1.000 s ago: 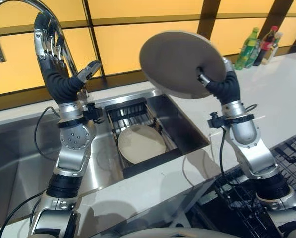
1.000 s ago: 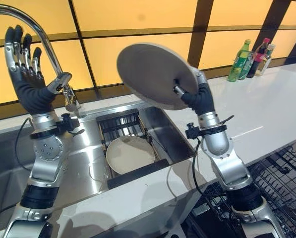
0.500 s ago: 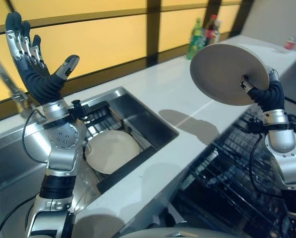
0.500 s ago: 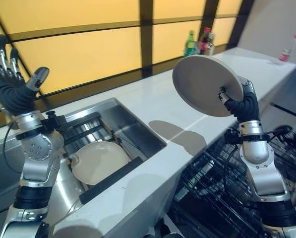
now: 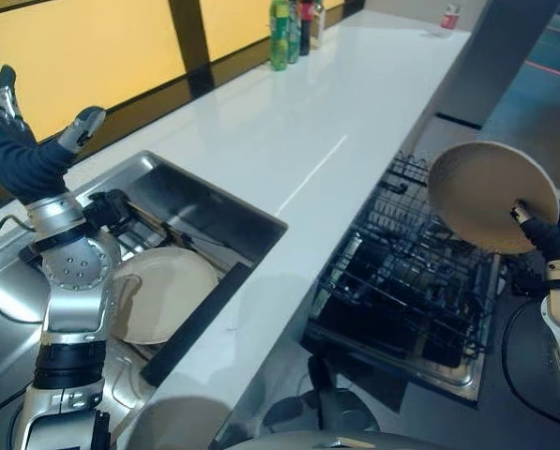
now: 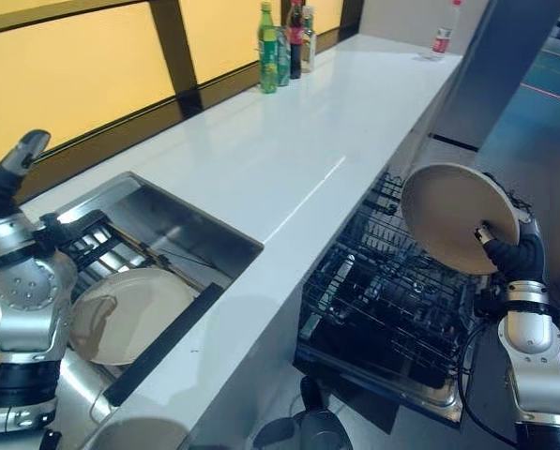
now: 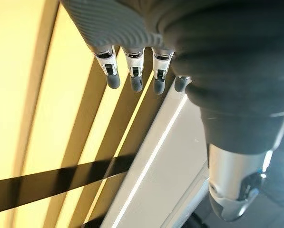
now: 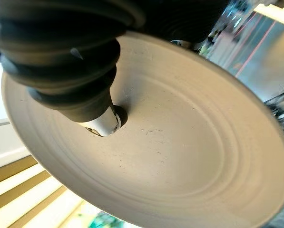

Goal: Pick up plates and place into dishwasher.

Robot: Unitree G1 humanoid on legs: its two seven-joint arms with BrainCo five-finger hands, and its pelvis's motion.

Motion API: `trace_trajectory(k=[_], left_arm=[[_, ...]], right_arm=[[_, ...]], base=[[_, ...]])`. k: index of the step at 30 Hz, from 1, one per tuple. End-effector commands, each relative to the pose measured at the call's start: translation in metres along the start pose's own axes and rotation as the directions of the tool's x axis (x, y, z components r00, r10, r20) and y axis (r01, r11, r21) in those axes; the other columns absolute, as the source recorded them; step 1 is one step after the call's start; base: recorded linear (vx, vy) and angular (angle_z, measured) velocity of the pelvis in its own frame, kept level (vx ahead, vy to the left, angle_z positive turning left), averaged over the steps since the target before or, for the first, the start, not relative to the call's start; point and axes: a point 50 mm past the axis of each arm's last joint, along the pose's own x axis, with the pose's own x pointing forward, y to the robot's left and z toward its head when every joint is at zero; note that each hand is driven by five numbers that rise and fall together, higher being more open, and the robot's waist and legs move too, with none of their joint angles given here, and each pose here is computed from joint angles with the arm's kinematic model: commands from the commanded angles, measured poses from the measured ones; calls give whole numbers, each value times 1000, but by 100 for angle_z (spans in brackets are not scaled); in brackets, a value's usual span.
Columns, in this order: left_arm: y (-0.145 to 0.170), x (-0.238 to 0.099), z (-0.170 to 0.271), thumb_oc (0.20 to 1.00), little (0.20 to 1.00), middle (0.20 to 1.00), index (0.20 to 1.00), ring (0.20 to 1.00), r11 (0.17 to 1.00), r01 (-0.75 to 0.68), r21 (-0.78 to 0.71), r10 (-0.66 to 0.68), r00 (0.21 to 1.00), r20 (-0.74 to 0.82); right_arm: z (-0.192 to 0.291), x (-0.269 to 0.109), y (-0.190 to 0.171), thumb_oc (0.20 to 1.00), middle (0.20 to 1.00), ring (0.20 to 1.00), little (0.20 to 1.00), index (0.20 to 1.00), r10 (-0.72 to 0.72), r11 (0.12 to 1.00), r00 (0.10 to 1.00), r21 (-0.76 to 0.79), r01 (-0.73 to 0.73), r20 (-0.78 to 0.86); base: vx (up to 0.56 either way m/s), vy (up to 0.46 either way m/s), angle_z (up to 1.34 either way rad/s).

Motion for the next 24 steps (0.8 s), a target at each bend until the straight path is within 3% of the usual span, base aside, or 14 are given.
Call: trace_trajectory(k=[1,5,11,18,24], left_arm=[[11,10,9,1000,1000,1000,1000,1000,997,44,67,-50,996,80],[12,12,9,1000,1000,1000,1000,1000,997,50,64,-55,995,83],[6,11,4,1000,1000,1000,1000,1000,995,68,78,-73,995,63],[7,7,2,1000,1000,1000,1000,1000,993,81,90,-86,995,57],[9,6,1,1000,1000,1000,1000,1000,992,77,99,-82,995,53]], right_arm=[[29,16,-11,200,200,200,200,200,-54,995,988,-80,66,141],[11,9,-10,200,200,200,200,200,-31,986,997,-159,42,68],[-6,8,0,200,200,200,200,200,158,959,986,-232,-164,-44],[-24,0,21,200,200,200,200,200,407,854,898,-281,-439,-165],[-26,-1,38,200,200,200,200,200,524,777,831,-295,-556,-186]], base=[[-85,-126,-46],[-23,-201,-66],[16,-103,-29],[28,-49,-25],[27,-28,3]])
